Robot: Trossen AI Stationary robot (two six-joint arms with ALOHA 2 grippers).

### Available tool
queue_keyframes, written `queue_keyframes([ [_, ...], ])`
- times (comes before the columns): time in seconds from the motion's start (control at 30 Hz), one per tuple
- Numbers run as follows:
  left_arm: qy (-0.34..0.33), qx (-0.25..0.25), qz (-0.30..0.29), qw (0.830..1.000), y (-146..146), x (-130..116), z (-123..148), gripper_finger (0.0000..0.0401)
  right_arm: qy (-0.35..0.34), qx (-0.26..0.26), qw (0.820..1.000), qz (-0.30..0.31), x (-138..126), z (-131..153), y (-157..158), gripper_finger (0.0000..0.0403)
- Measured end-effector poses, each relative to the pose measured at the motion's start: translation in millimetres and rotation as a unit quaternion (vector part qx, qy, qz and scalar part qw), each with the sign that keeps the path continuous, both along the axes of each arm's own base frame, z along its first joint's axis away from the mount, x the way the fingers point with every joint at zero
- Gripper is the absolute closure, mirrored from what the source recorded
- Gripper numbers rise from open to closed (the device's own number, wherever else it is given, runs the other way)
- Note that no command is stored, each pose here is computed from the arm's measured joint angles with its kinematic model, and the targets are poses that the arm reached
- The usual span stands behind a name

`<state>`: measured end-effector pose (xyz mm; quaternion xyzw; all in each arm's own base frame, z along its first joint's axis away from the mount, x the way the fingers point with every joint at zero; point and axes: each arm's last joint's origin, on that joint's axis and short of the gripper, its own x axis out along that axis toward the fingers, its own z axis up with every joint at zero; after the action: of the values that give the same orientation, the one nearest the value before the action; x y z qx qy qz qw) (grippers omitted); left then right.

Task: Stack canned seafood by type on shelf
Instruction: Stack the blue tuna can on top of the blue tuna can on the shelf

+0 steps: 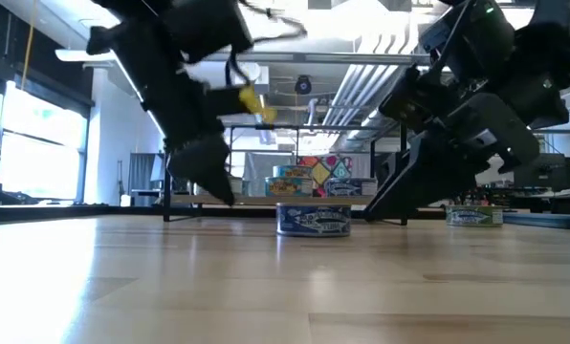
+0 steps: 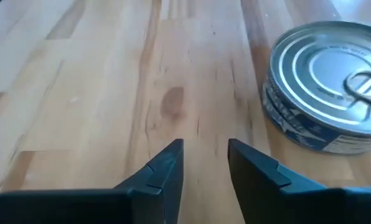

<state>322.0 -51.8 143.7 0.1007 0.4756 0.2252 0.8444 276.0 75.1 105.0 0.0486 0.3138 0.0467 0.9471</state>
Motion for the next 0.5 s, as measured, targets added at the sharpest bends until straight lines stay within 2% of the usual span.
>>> queue_keyframes([
  [0.1, -0.024, 0.007, -0.063, 0.998, -11.5, 8.0, 2.3, 0.0305, -0.005, -0.011, 1.000, 0.006, -0.1, 0.5, 1.7, 0.0284],
  [0.27, -0.080, 0.005, -0.157, 0.984, -23.0, 22.2, 10.8, 0.0304, -0.025, -0.016, 1.000, -0.005, 0.1, 7.4, 2.8, 0.0284],
  [0.4, -0.084, 0.005, -0.240, 0.967, -21.2, 28.5, 14.4, 0.0296, -0.034, -0.024, 0.999, -0.002, -0.2, 12.1, 2.4, 0.0284],
  [0.5, -0.073, 0.010, -0.274, 0.959, -16.0, 32.4, 9.5, 0.0286, -0.033, -0.027, 0.999, -0.001, -0.4, 12.1, 2.3, 0.0284],
])
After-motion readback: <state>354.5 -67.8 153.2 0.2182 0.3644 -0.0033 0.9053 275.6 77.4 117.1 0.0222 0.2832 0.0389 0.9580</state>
